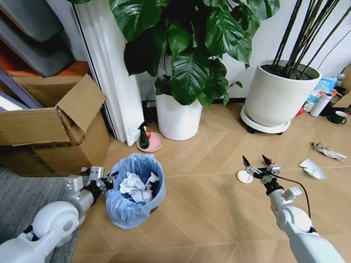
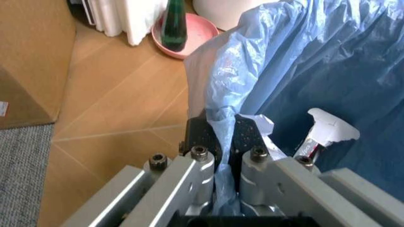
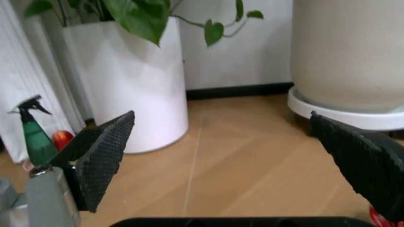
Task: Pick up the trash bin and place the garbage on the floor into it.
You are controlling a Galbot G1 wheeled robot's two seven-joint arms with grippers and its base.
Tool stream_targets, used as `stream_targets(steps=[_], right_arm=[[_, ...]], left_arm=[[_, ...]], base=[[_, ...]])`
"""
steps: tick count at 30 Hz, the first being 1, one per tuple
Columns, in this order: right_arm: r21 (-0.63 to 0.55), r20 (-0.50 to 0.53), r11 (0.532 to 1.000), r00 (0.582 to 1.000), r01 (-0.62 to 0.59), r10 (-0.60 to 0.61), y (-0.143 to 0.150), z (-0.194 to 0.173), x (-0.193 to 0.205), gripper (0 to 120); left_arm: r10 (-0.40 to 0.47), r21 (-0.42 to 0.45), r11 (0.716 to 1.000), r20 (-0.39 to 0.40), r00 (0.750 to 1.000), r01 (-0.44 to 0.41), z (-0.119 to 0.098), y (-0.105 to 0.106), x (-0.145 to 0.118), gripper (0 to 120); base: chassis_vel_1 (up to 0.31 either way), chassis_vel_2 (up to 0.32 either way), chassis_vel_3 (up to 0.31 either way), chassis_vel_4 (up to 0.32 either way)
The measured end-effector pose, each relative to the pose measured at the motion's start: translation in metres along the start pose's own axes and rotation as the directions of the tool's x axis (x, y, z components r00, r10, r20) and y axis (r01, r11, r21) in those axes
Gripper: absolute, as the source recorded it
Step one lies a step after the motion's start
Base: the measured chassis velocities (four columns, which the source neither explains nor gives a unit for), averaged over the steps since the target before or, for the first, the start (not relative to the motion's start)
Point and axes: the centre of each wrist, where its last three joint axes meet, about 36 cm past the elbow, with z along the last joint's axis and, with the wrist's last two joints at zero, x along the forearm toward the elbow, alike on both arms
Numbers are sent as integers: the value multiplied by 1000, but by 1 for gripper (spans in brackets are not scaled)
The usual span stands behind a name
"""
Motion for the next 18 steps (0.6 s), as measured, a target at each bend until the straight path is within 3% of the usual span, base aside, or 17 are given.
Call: stream_targets(steps=[18], right_arm=[[-7,-41,1000,999,8,-8,-5,11,-3,100]], left_arm=[[-1,-8,1000,-11,1000,1,6,-4,3,0]], base=[[0,0,0,0]])
